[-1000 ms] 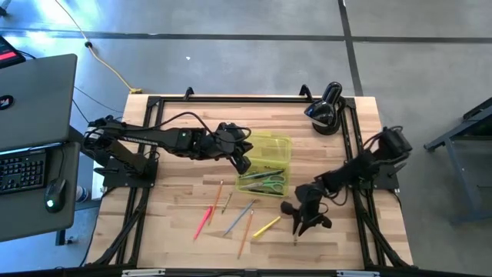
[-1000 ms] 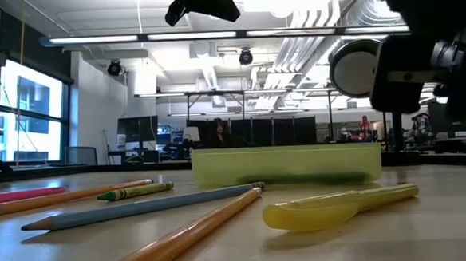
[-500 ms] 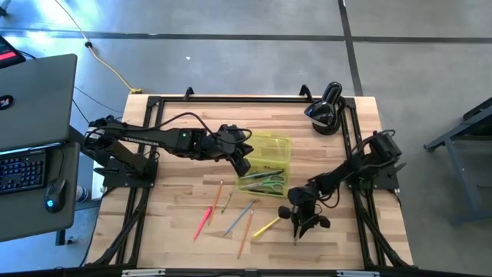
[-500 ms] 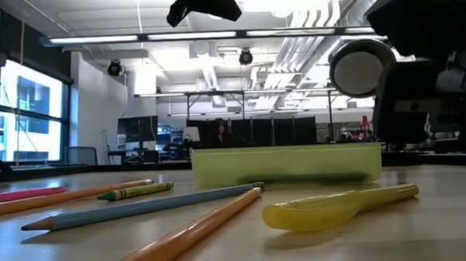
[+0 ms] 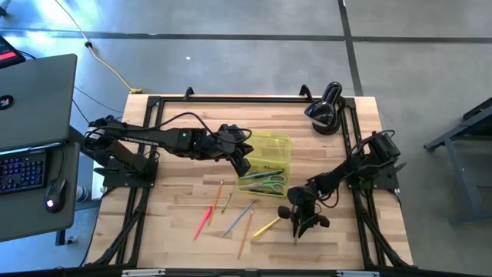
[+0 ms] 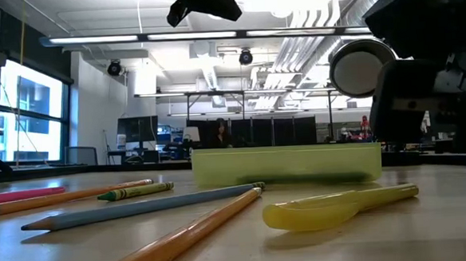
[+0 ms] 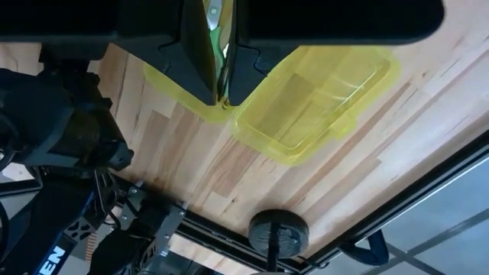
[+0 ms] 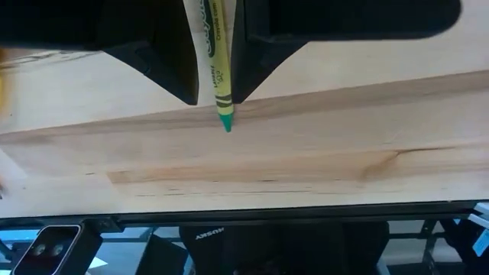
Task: Pick & place school supplies into a supply box
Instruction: Put the green crayon into the yellow supply box
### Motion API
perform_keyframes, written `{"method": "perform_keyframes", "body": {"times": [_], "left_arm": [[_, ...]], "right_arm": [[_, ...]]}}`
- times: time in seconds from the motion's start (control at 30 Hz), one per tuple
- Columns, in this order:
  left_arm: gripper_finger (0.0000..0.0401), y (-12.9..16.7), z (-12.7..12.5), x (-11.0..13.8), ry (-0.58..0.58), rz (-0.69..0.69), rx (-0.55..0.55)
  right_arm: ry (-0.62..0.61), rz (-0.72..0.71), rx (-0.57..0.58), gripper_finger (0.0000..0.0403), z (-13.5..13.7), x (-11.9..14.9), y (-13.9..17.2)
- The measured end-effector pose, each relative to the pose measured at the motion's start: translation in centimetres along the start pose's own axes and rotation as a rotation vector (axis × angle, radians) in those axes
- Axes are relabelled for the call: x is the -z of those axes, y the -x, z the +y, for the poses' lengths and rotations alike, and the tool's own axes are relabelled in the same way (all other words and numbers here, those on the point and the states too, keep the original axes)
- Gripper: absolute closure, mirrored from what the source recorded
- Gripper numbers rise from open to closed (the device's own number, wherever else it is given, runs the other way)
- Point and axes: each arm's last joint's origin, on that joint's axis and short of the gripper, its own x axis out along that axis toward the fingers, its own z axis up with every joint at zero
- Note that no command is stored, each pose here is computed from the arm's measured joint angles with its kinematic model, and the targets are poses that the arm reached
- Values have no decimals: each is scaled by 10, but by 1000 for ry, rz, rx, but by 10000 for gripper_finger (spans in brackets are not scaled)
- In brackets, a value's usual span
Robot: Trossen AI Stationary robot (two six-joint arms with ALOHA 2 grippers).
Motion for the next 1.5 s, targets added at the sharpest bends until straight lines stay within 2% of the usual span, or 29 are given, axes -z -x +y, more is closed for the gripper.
{"method": "perform_keyframes", "body": {"times": [0.33,0.83,1.07,1.3,1.5], "left_arm": [[334,0,0,0,0,0,-1],[334,0,0,0,-20,4,-4],[334,0,0,0,-22,4,-4],[334,0,0,0,-23,4,-3],[334,0,0,0,-22,4,-3]], "right_arm": [[2,7,6,345,-3,5,3],[-49,-57,-76,345,-3,36,-7],[-61,-58,-54,354,-5,38,-5],[-42,-56,-17,393,-6,34,-8],[-86,-86,27,388,-11,30,-8]]}}
